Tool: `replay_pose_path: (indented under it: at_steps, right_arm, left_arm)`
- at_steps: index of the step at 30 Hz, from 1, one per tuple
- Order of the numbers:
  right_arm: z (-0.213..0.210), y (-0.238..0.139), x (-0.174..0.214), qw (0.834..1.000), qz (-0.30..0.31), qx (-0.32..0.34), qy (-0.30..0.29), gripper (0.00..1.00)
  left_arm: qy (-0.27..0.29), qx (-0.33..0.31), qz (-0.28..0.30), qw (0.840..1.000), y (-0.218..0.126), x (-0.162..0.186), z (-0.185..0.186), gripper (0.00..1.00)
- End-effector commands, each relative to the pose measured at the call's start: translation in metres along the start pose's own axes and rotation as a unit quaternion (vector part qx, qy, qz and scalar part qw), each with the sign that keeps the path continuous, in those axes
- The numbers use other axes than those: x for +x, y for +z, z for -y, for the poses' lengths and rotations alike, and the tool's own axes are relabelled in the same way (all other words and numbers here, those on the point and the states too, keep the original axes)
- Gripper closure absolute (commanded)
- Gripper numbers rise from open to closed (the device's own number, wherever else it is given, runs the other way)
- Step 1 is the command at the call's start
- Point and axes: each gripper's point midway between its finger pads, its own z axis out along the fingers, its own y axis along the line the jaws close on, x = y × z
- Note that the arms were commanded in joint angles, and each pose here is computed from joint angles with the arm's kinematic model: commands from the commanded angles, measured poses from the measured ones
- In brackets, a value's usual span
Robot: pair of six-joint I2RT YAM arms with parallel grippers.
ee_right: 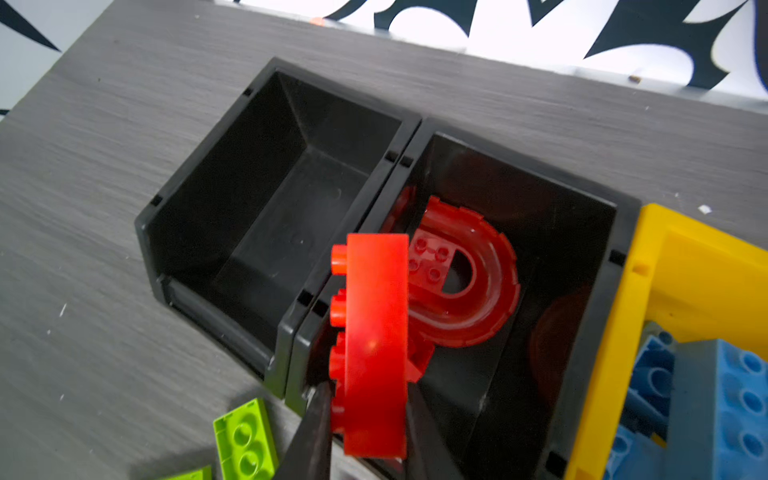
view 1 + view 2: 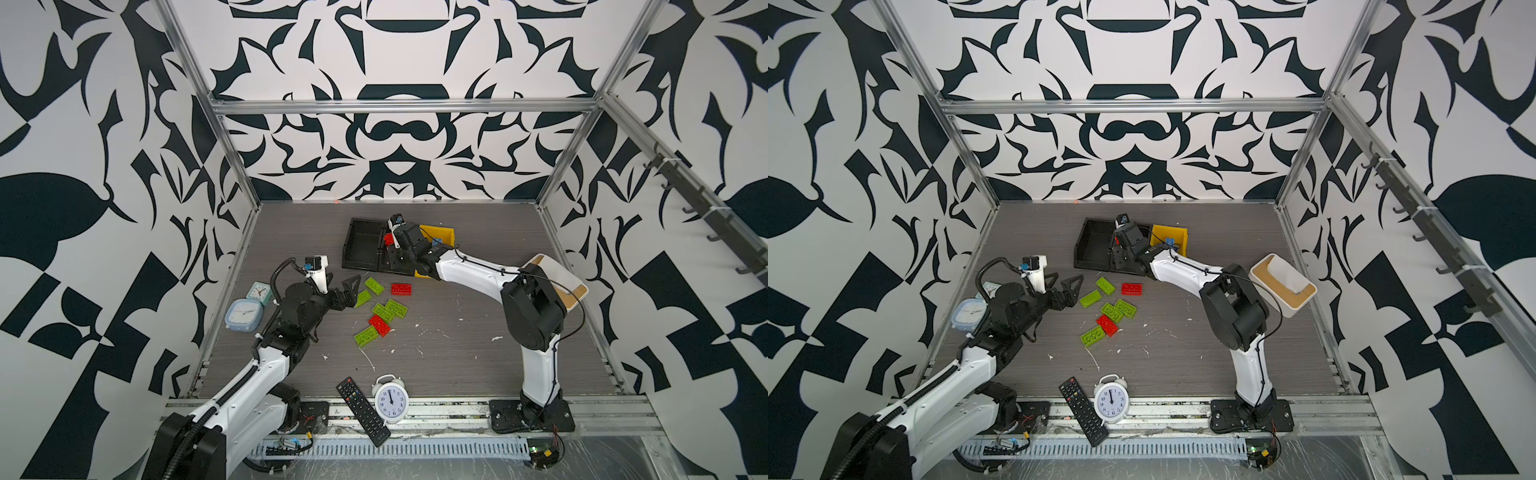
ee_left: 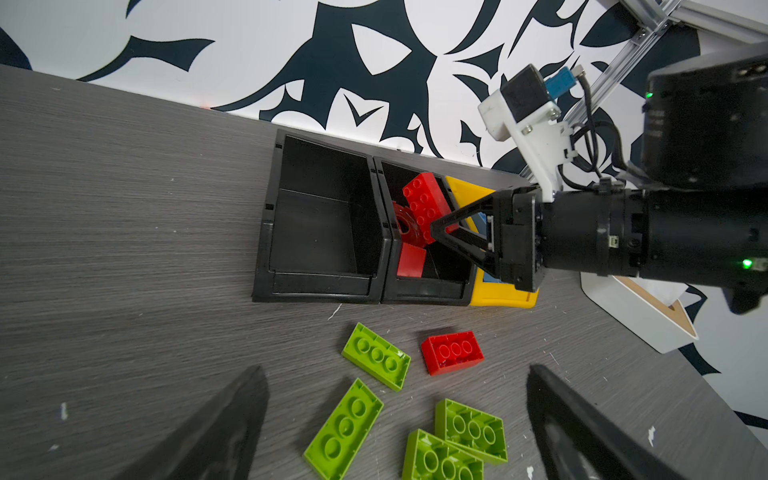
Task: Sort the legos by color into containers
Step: 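Carry the red brick over the black bin holding red pieces, then open the right gripper to drop the red brick into the bin, then move the right gripper down onto the red 2x3 brick beside the bins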
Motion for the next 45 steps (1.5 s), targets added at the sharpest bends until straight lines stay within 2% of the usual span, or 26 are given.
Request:
replay_pose_path:
  at_steps: [1,8,11,14,16,22,29,35,38,41,45]
  right_arm:
    - [0.009,-0.007,-0.035,0.998,0.052,0.023,0.022,0.79]
    - [0.023,0.002,-0.030,0.998,0.042,0.041,0.028,0.75]
    - [0.027,0.004,-0.030,0.998,0.039,0.048,0.028,0.65]
    - [0.027,0.006,-0.028,0.998,0.036,0.044,0.029,0.49]
    - [0.023,0.005,-0.029,0.998,0.035,0.034,0.026,0.42]
    - [-0.002,-0.022,-0.024,0.999,0.018,-0.039,-0.001,0.40]
    - [-0.016,-0.080,0.013,0.995,-0.034,-0.091,-0.037,0.38]
    - [-0.016,-0.110,0.054,0.989,-0.079,-0.096,-0.084,0.36]
    - [-0.007,-0.113,0.075,0.985,-0.119,-0.080,-0.098,0.35]
    - [-0.001,-0.112,0.084,0.982,-0.133,-0.071,-0.110,0.33]
    - [0.003,-0.103,0.094,0.981,-0.161,-0.054,-0.095,0.32]
  left_arm:
    - [0.002,-0.002,0.000,1.000,0.000,0.000,-0.001,0.00]
    - [0.003,-0.006,0.002,1.000,-0.001,0.000,-0.002,0.00]
    - [0.001,-0.002,0.005,1.000,-0.001,0.000,-0.001,0.00]
    - [0.001,0.000,0.004,1.000,-0.001,0.000,0.000,0.00]
    - [0.002,0.000,0.005,1.000,-0.002,-0.001,0.000,0.00]
    - [0.002,-0.005,0.008,1.000,-0.003,-0.002,-0.001,0.00]
    - [0.006,-0.012,0.007,1.000,-0.003,-0.001,-0.004,0.00]
    - [0.003,-0.011,0.004,1.000,-0.001,0.000,-0.004,0.00]
    - [0.003,-0.009,0.003,1.000,-0.001,0.000,-0.003,0.00]
    - [0.002,-0.009,0.005,1.000,-0.001,0.000,-0.003,0.00]
    - [0.002,-0.010,0.003,1.000,-0.001,0.000,-0.004,0.00]
